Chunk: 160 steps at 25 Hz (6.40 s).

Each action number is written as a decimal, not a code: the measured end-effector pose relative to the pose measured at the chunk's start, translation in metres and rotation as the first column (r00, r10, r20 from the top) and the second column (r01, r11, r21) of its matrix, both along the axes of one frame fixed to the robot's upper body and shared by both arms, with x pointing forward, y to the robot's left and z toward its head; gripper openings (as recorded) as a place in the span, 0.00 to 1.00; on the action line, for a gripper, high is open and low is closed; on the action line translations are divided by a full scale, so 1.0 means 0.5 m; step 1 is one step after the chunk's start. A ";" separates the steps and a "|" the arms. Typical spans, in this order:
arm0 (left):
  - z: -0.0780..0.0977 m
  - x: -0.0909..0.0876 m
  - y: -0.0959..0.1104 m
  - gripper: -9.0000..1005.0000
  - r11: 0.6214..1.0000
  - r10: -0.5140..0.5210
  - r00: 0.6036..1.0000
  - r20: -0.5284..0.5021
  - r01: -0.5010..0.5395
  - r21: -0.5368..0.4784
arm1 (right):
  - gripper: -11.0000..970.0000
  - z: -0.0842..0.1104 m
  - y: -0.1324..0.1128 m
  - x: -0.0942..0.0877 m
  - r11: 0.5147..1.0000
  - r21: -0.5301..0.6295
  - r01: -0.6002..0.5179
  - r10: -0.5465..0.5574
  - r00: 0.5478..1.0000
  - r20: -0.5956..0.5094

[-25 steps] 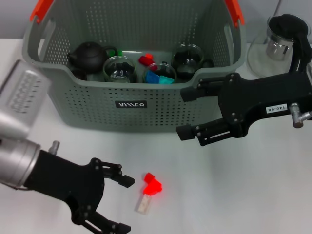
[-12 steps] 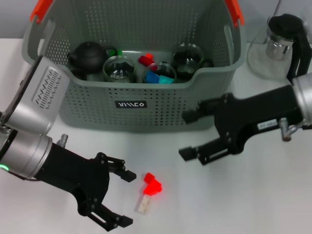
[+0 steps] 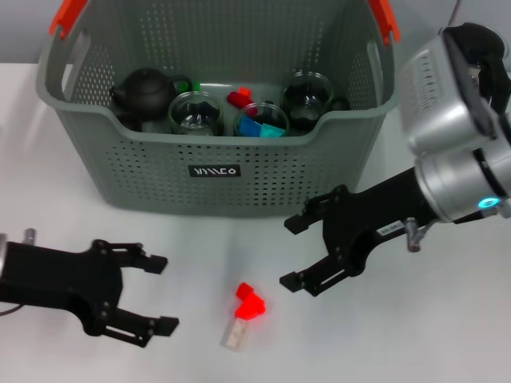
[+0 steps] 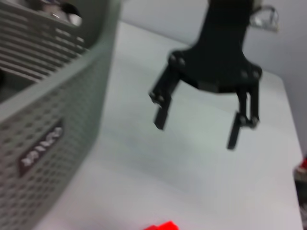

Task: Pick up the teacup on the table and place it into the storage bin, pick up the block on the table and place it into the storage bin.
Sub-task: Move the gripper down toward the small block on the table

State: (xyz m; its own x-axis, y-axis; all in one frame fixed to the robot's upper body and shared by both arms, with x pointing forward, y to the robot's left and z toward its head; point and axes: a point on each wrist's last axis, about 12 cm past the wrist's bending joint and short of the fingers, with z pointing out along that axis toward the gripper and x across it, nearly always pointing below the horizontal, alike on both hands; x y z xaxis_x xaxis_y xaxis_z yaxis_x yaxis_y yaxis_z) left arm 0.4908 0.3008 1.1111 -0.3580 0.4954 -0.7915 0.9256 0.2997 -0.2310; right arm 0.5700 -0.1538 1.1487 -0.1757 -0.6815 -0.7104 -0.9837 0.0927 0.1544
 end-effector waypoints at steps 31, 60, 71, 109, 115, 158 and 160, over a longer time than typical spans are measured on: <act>-0.054 -0.026 0.067 0.94 0.885 0.389 0.920 -0.058 -0.390 -0.255 | 0.94 -0.034 0.197 -0.055 0.748 -0.448 -0.489 0.616 0.763 0.196; -0.055 -0.016 0.058 0.94 0.884 0.378 0.924 -0.062 -0.380 -0.273 | 0.94 -0.083 0.230 -0.046 0.765 -0.488 -0.420 0.610 0.714 0.343; -0.055 -0.018 0.058 0.94 0.884 0.378 0.924 -0.062 -0.380 -0.273 | 0.94 -0.087 0.232 -0.038 0.793 -0.475 -0.380 0.572 0.732 0.370; -0.056 -0.018 0.058 0.93 0.884 0.378 0.924 -0.062 -0.380 -0.273 | 0.94 -0.070 0.226 -0.021 0.828 -0.444 -0.342 0.514 0.780 0.357; -0.056 -0.018 0.058 0.92 0.884 0.377 0.924 -0.062 -0.379 -0.273 | 0.94 -0.072 0.219 -0.025 0.820 -0.450 -0.353 0.520 0.788 0.330; -0.055 -0.020 0.064 0.90 0.890 0.375 0.926 -0.037 -0.371 -0.264 | 0.94 -0.089 0.198 -0.035 0.827 -0.441 -0.347 0.472 0.856 0.212; -0.055 -0.020 0.064 0.90 0.890 0.374 0.927 -0.037 -0.370 -0.265 | 0.94 -0.091 0.198 -0.035 0.827 -0.442 -0.347 0.472 0.857 0.209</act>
